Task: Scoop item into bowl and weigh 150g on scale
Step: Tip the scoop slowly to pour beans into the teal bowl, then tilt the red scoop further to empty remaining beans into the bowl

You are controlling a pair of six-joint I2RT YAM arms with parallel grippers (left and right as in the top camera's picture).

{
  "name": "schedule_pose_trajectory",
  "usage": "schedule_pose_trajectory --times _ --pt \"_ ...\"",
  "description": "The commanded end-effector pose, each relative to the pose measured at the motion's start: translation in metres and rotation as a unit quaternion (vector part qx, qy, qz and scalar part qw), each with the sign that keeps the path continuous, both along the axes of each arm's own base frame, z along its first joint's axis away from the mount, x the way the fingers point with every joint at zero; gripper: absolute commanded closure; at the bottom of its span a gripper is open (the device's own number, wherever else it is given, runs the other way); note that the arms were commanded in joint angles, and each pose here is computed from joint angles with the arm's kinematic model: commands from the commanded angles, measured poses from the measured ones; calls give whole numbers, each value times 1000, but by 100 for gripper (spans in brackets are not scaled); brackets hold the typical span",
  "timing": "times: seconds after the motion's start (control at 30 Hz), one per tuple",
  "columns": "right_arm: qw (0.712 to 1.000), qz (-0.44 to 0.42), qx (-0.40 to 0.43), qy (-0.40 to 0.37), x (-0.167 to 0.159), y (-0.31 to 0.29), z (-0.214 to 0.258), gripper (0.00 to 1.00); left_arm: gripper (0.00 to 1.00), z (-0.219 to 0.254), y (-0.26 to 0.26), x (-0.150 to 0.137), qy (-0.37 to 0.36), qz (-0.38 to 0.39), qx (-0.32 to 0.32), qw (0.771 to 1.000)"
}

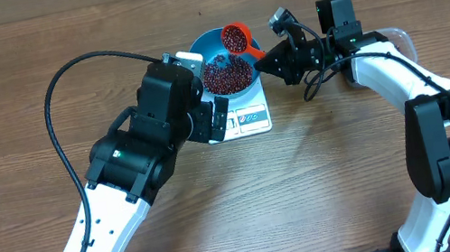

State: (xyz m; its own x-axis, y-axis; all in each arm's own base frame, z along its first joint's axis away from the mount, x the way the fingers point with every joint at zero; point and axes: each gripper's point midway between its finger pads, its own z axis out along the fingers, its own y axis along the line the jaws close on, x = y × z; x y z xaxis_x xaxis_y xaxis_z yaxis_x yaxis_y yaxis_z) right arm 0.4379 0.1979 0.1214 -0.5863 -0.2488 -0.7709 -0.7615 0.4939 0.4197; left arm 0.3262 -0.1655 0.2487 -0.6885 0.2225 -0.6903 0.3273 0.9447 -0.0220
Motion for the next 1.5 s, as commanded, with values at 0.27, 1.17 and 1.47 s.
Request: schedule_pose_trajectory --times 0.27,1.17,1.47 --pt "1000 5 2 -11 2 2 4 96 1 14 -1 0 -16 -9 -6 1000" --pt "996 18 -56 -73 9 -6 -6 96 1 14 -1 0 -16 -9 -6 1000" --pt "995 17 -54 -83 12 -6 5 96 0 14 -1 0 -16 -9 -6 1000"
